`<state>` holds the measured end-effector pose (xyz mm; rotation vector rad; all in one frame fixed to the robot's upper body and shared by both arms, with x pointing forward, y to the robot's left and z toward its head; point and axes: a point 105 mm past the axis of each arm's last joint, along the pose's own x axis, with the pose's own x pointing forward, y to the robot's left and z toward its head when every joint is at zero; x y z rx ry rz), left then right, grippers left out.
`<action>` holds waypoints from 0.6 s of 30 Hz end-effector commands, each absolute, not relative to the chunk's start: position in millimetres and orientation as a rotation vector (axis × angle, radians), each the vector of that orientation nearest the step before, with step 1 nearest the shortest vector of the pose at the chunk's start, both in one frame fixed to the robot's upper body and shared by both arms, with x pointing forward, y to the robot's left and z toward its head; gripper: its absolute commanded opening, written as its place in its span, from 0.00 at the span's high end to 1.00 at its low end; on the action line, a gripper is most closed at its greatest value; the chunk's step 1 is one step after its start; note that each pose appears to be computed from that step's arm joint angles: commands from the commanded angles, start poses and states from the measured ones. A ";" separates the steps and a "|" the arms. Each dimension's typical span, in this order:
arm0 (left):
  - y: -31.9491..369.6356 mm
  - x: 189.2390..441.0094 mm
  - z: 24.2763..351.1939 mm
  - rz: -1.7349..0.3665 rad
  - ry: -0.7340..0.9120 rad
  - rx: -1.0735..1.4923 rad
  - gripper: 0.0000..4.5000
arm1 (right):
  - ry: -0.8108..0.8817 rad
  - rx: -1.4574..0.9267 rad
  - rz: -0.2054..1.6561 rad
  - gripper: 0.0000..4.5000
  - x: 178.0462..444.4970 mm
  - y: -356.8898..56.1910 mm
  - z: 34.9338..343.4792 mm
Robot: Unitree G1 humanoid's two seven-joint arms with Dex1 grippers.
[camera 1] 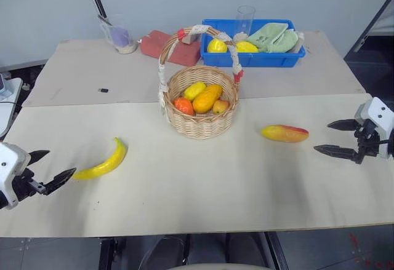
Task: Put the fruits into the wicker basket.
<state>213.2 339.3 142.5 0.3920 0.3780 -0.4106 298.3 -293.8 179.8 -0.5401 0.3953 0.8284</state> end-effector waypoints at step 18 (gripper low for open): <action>308.8 258.9 81.8 -0.556 0.415 0.320 0.00 | 0.050 -0.424 1.441 0.01 251.2 -120.8 254.8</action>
